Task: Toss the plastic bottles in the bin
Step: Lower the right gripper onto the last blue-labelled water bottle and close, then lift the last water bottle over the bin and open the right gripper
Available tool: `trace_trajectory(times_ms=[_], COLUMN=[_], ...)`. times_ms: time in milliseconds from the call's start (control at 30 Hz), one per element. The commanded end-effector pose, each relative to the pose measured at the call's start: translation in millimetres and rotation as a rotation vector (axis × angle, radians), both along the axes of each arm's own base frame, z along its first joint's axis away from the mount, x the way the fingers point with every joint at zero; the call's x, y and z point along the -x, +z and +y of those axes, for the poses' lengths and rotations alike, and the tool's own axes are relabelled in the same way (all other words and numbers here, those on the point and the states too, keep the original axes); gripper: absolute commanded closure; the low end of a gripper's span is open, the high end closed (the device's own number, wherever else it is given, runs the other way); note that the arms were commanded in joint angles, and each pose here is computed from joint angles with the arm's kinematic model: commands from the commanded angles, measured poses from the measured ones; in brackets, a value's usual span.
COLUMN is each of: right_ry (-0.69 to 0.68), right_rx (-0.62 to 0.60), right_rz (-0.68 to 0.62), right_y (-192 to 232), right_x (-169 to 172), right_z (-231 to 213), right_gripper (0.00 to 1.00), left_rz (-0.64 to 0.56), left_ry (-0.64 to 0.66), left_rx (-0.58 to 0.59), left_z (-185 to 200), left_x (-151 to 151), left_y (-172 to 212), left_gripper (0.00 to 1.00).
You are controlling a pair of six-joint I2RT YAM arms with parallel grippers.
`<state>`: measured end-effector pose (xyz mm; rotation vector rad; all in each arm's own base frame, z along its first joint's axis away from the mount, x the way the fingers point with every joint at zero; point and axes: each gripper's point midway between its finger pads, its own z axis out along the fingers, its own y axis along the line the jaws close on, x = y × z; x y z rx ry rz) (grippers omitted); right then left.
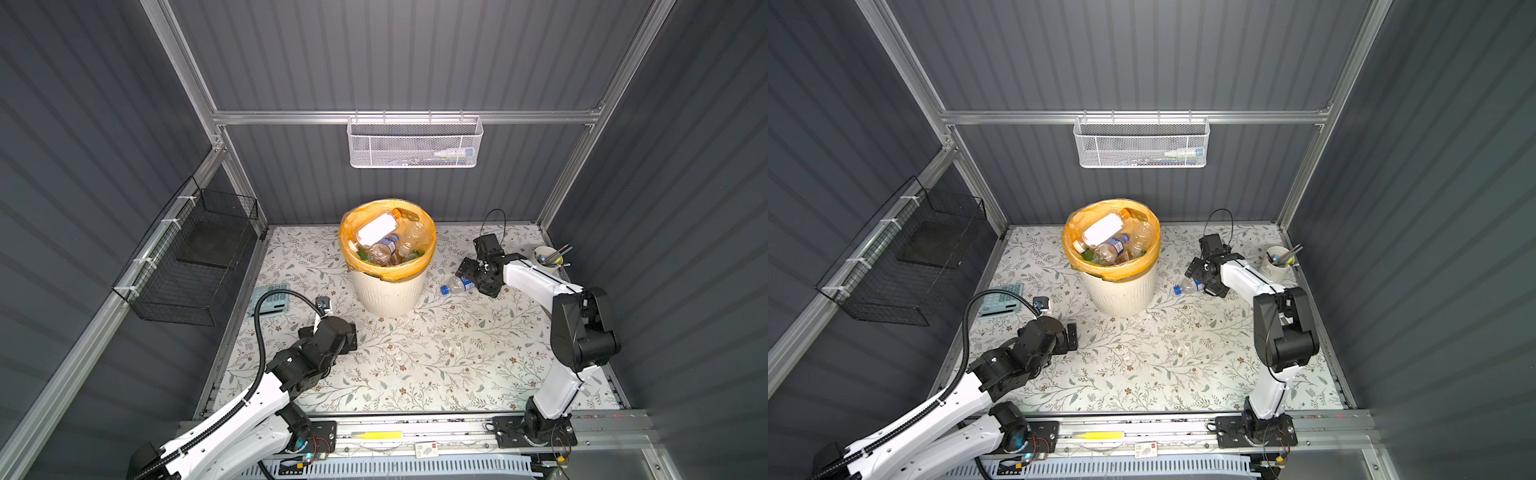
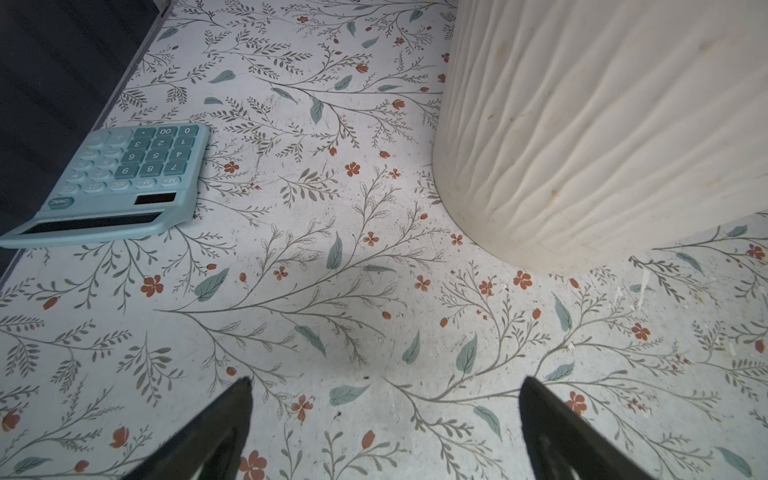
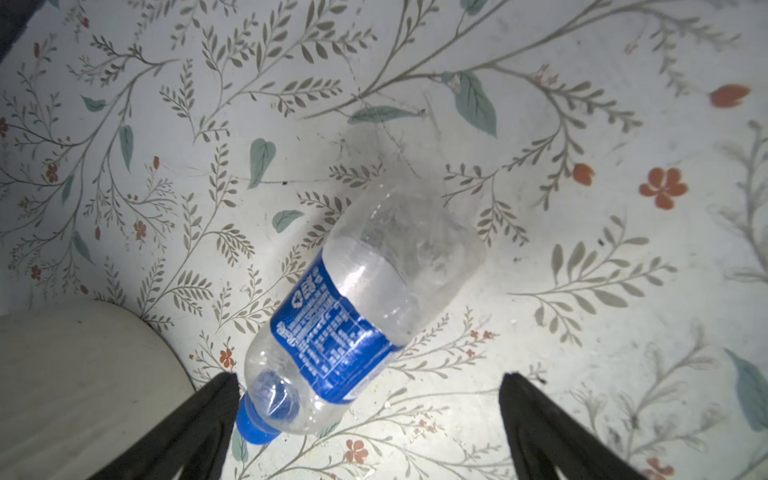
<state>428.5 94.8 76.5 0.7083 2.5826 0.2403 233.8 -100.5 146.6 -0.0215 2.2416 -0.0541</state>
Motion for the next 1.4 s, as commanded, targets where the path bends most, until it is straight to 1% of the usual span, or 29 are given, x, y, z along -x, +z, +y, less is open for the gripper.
trace_trajectory(times_ms=[0,200,367,400,433,533,600,667,767,833,967,1033,1133,1233,1300,1333,1367], right_ry=[-0.017,0.021,0.054,0.065,0.074,0.107,0.12,0.138,0.164,0.184,0.208,0.207,0.195,0.161,0.108,0.078,0.054], right_rx=[-0.019,0.007,-0.014,-0.013,-0.013,-0.027,-0.029,-0.037,-0.042,-0.039,-0.023,-0.016,-0.009,-0.013,-0.045,-0.071,-0.101], right_rz=[-0.009,0.06,0.108,0.116,0.124,0.134,0.124,0.105,0.053,0.013,-0.098,-0.184,-0.351,-0.569,-0.77,-0.903,-1.005], right_y=[3,-17,-33,-35,-37,-39,-36,-29,-11,4,52,89,159,245,312,353,383], right_x=[-11,-16,-14,-13,-12,-9,-8,-8,-10,-12,-16,-17,-15,-3,14,28,40], right_z=[2,1,-1,-1,-1,-1,-1,1,3,4,3,1,-4,-12,-19,-24,-28], right_gripper=[0.01,0.01,0.01,0.03,0.05,0.16,0.28,0.37,0.45,0.49,0.5,0.5,0.5,0.5,0.5,0.5,0.49], left_rz=[0.012,0.019,0.017,0.016,0.015,0.01,0.011,0.01,0.013,0.012,0.008,0.007,0.005,0.003,0.002,0.001,-0.003], left_ry=[0.01,0.006,0.005,0.005,0.005,0.001,0.002,0.001,0.001,0.0,0.006,0.009,0.015,0.02,0.026,0.027,0.027], left_rx=[-0.014,-0.014,-0.01,-0.009,-0.008,-0.009,-0.011,-0.011,-0.01,-0.008,-0.008,-0.007,-0.005,-0.005,-0.006,-0.005,-0.002], left_z=[6,5,4,4,4,3,3,2,2,1,3,3,5,6,7,7,6], left_x=[4,4,5,5,4,4,3,2,2,2,2,2,3,3,3,2,2], left_y=[-6,-6,-5,-5,-4,-2,-2,-1,-2,-1,-2,-2,-2,-2,-4,-4,-3], left_gripper=[0.0,0.0,0.0,0.0,0.0,0.0,0.0,0.0,0.0,0.0,0.0,0.0,0.0,0.0,0.0,0.0,0.0])
